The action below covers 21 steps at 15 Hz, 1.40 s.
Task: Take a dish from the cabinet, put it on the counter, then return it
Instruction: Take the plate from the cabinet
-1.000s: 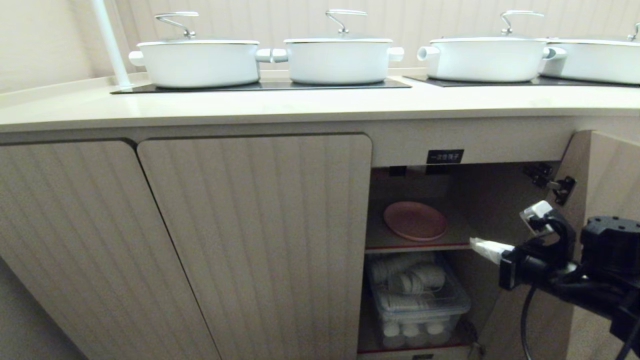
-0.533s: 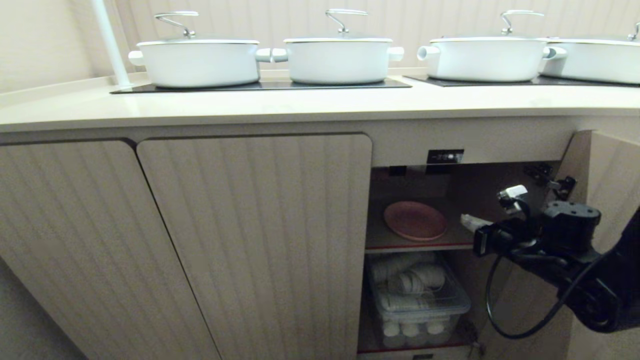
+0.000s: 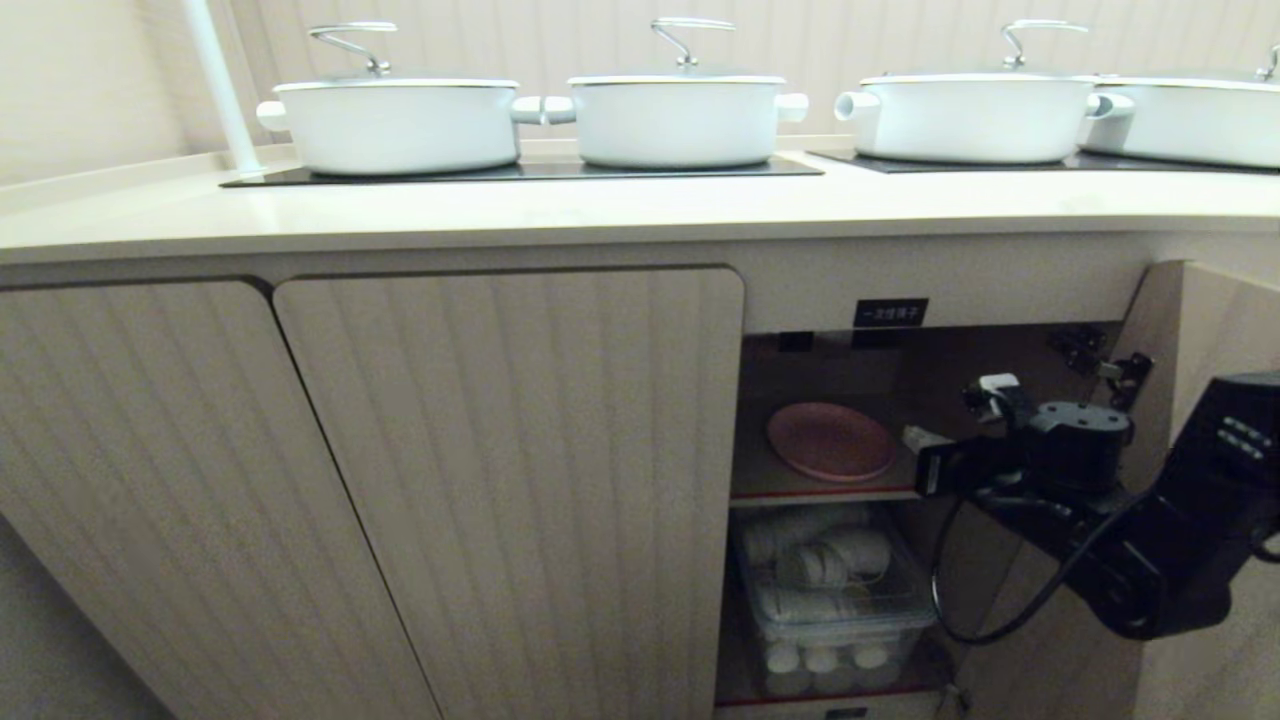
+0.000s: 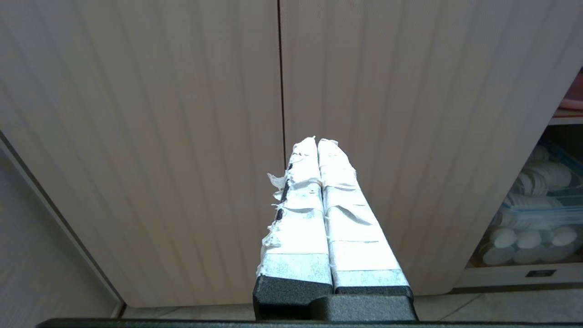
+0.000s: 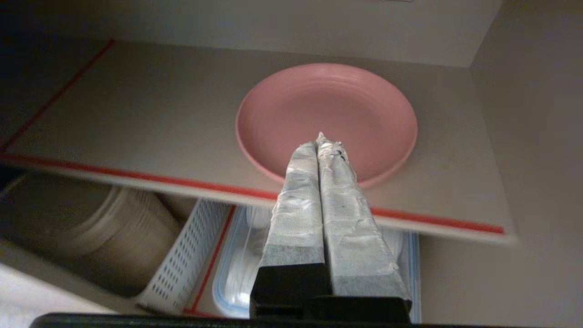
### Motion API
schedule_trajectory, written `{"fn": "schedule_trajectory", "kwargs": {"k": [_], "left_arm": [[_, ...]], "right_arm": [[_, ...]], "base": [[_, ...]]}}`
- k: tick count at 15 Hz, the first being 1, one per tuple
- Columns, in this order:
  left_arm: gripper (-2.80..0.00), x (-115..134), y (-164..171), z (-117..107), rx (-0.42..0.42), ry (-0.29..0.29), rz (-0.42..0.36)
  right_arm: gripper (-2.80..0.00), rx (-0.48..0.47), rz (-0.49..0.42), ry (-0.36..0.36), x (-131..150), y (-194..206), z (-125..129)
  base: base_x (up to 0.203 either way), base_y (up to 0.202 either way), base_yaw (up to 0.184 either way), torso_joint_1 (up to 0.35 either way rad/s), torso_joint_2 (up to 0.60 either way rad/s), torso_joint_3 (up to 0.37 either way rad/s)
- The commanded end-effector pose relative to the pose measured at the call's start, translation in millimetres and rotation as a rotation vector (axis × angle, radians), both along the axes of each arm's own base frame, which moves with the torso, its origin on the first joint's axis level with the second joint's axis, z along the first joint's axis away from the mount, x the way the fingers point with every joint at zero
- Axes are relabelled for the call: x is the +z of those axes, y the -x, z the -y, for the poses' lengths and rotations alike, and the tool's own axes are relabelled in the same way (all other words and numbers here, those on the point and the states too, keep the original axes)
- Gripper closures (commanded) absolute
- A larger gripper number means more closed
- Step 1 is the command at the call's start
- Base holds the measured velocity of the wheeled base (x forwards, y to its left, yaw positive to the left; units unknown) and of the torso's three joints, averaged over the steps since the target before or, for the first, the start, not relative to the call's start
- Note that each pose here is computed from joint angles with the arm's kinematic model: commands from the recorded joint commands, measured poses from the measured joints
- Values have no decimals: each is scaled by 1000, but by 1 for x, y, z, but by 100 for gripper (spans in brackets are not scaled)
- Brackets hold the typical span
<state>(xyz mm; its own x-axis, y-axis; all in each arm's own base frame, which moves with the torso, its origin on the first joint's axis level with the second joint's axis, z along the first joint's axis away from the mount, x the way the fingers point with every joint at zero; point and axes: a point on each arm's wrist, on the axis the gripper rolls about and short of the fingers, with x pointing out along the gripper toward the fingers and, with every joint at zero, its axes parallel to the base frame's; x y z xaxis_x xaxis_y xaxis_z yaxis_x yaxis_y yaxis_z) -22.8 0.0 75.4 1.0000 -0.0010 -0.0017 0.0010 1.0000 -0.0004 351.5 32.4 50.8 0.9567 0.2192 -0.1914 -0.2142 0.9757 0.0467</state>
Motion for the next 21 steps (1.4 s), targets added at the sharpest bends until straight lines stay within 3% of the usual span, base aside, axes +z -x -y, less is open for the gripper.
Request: {"fn": "schedule_trajectory", "kwargs": {"k": [1,3,6,7,15,21], "left_arm": [[0,0,0,0,-1,0,0],[0,0,0,0,-1,1,0],[0,0,0,0,-1,1,0],[0,0,0,0,1,0,0],[0,0,0,0,-1,0,0],[0,0,0,0,-1,0,0]], "right_arm": [[0,2,14,-2,-5,-10,-1],[0,-2,38,-4,-6,-22,-2],[0,-135,15,17,-7,-37,2],[-280,-147,6,20,-10,-39,2],[-280,-155,46,19,-13,-51,2],[-280,-154,25,25,-23,-52,2]], "base": [[0,0,0,0,0,0],[0,0,0,0,0,0],[0,0,0,0,0,0],[0,0,0,0,0,0],[0,0,0,0,0,0],[0,0,0,0,0,0]]}}
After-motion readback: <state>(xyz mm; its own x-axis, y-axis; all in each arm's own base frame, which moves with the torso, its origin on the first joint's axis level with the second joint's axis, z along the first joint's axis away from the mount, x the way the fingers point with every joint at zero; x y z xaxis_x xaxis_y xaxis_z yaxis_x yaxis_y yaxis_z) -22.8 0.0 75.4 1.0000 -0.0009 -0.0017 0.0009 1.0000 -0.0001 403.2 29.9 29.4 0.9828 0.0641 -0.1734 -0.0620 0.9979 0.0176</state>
